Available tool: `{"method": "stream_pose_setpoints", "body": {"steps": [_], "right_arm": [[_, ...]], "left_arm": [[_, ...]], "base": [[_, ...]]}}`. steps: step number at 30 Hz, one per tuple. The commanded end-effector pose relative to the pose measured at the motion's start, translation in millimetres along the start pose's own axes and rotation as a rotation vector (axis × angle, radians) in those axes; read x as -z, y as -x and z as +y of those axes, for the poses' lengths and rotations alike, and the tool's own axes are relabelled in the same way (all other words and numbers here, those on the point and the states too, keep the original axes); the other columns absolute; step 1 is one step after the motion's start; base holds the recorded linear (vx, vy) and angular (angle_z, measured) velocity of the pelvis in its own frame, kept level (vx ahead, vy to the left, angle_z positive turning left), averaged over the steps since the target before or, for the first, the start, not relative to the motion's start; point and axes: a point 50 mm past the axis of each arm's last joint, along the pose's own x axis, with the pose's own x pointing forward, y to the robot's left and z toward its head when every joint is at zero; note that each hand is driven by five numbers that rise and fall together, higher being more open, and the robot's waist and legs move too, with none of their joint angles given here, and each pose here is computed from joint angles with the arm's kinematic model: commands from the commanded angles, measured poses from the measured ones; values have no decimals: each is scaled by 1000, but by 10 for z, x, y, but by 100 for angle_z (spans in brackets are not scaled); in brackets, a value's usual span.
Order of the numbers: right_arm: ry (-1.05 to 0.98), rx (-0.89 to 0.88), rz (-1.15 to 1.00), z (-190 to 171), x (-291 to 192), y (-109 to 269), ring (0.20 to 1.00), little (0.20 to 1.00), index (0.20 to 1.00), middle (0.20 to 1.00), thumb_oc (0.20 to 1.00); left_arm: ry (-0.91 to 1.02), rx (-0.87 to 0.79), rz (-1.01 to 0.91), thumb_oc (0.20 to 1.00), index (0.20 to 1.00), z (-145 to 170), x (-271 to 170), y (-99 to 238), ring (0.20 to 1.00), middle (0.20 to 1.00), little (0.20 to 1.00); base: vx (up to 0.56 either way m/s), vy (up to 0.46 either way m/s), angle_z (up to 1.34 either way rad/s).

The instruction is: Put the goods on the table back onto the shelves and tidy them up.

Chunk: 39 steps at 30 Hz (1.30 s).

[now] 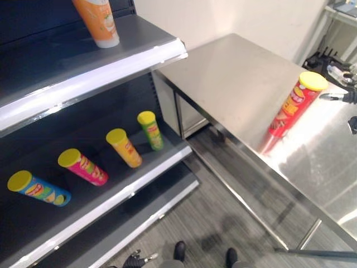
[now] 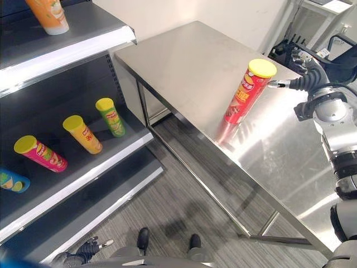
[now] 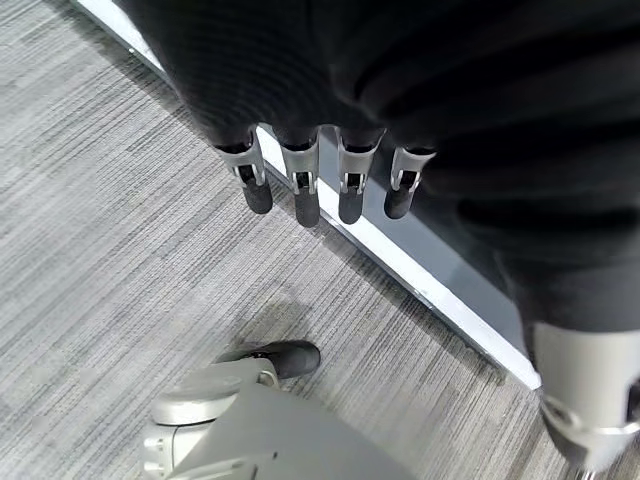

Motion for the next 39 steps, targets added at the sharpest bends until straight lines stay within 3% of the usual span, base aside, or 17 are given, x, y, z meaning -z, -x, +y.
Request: {"method": "stream_pose_setpoints", "body": {"steps": [1, 24, 39], "right_arm": [[11, 40, -75, -232, -245, -57, 1000, 1000, 1000, 1000, 1000], [42, -161, -67, 57, -224, -72, 1000, 1000, 1000, 1000, 1000], [125, -124, -83, 109, -355, -199, 1000, 1000, 1000, 1000, 1000]], "left_arm": [[30, -37, -1, 1000, 1000, 157, -45, -20, 1000, 1000, 1000], [0, 5, -13, 1000, 1000, 113, -60, -20, 1000, 1000, 1000], [-7, -3, 2, 1000, 1000, 104, -2, -7, 1000, 1000, 1000]], "base": [[10, -29, 16], [3, -10, 5], [0, 0, 0]]}}
